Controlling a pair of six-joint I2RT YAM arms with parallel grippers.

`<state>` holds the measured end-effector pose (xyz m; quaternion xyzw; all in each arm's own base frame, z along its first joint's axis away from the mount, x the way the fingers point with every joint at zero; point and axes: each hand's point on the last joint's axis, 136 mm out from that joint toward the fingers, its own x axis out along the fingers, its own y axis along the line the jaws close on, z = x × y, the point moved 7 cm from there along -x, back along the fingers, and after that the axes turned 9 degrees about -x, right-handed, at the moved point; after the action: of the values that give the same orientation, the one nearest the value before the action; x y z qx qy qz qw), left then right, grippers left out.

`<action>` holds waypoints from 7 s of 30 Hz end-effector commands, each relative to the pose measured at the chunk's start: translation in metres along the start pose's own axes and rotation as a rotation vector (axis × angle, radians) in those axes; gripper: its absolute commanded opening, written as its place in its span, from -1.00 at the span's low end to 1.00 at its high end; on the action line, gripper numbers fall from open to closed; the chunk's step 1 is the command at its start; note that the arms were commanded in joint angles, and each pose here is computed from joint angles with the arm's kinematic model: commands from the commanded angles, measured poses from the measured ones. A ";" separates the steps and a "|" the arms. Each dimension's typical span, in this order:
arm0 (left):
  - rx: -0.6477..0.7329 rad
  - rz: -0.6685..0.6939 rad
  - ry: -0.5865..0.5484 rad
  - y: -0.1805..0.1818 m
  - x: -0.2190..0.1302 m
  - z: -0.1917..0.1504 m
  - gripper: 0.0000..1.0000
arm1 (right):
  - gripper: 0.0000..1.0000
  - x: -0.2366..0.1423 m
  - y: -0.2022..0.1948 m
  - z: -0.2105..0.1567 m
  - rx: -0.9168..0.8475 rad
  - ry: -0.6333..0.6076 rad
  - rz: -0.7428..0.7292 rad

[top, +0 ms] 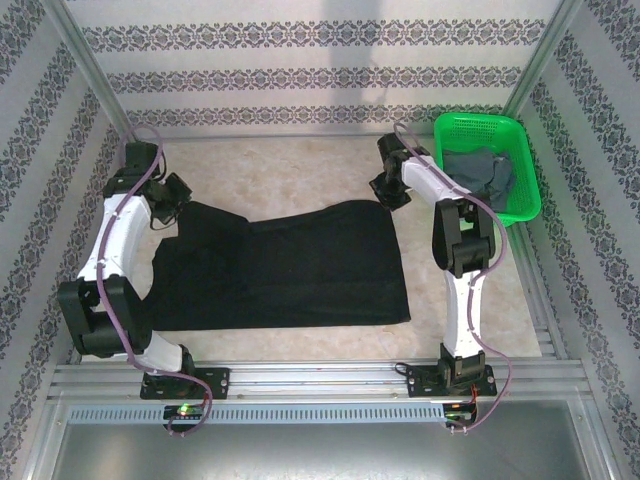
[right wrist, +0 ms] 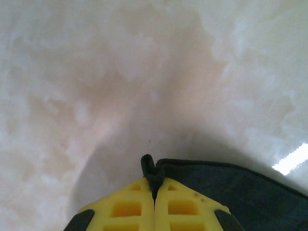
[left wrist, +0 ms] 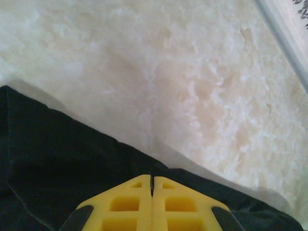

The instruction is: Fold and stack the t-shirts

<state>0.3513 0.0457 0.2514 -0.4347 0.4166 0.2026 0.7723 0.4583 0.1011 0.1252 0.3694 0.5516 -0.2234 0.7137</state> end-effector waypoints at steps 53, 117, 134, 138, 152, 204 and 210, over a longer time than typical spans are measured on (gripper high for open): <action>-0.099 0.447 -0.112 0.144 -0.065 -0.084 -1.00 | -1.00 -0.048 -0.165 -0.110 -0.104 0.093 -0.075; -0.223 0.513 -0.050 0.174 -0.043 -0.111 -1.00 | -0.48 -0.069 -0.205 -0.123 -0.140 0.052 -0.087; -0.180 0.347 -0.133 0.111 -0.041 -0.051 -0.01 | -0.51 -0.020 -0.123 -0.126 -0.261 0.159 0.000; -0.273 0.296 0.004 0.117 -0.002 -0.031 0.07 | -0.52 -0.010 -0.130 -0.116 -0.188 0.162 -0.120; -0.241 0.062 0.214 0.142 0.081 0.005 0.07 | -0.49 0.007 -0.117 -0.093 -0.128 0.198 -0.277; -0.247 0.062 0.064 0.116 0.087 0.081 -0.19 | -0.51 -0.019 -0.008 0.003 -0.070 0.008 -0.010; -0.323 0.152 -0.054 0.121 0.020 0.041 0.10 | -0.21 -0.092 0.003 0.005 -0.238 -0.148 0.153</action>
<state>0.3303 0.1587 0.1749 -0.5211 0.3907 0.2834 0.7040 0.4425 0.0962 0.1662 0.3350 0.5452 -0.1677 0.7499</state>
